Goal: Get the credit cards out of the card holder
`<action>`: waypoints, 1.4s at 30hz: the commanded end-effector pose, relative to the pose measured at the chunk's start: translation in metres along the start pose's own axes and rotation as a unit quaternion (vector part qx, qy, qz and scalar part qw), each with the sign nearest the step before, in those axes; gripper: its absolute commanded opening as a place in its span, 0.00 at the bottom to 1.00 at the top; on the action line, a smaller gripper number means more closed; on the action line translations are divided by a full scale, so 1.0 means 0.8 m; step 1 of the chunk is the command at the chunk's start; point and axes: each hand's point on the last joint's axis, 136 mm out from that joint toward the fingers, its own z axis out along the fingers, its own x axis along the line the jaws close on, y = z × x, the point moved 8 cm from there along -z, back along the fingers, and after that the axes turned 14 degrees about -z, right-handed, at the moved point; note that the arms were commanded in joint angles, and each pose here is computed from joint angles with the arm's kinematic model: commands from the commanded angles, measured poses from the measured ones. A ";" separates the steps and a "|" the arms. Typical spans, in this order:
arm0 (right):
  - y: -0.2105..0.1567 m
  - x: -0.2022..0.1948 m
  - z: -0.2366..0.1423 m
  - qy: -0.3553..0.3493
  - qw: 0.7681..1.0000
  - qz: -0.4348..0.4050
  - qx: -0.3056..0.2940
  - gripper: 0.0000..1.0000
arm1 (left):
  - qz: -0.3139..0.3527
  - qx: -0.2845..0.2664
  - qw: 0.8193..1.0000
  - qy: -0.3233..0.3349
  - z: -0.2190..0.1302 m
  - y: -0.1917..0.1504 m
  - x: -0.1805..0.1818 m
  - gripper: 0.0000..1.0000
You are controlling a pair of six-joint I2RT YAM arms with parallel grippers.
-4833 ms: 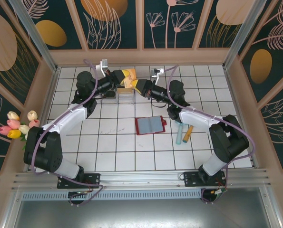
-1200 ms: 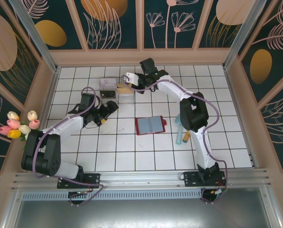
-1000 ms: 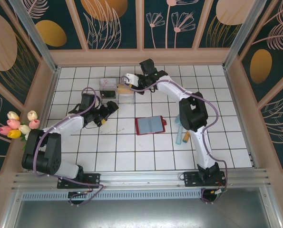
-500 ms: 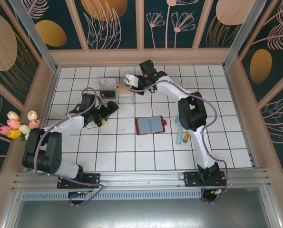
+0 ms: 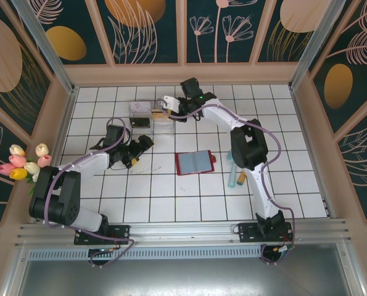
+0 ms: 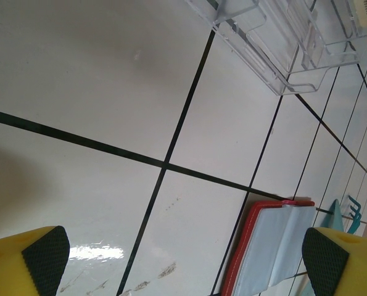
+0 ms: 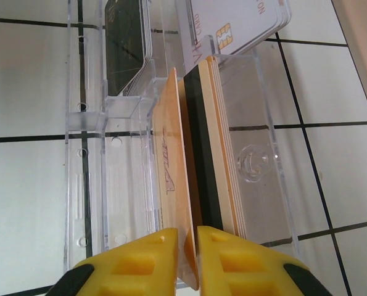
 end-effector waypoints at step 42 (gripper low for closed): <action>-0.014 0.198 -0.190 -0.134 0.698 0.703 0.007 0.51 | 0.100 0.108 0.986 -0.079 0.033 -0.088 -0.076 0.99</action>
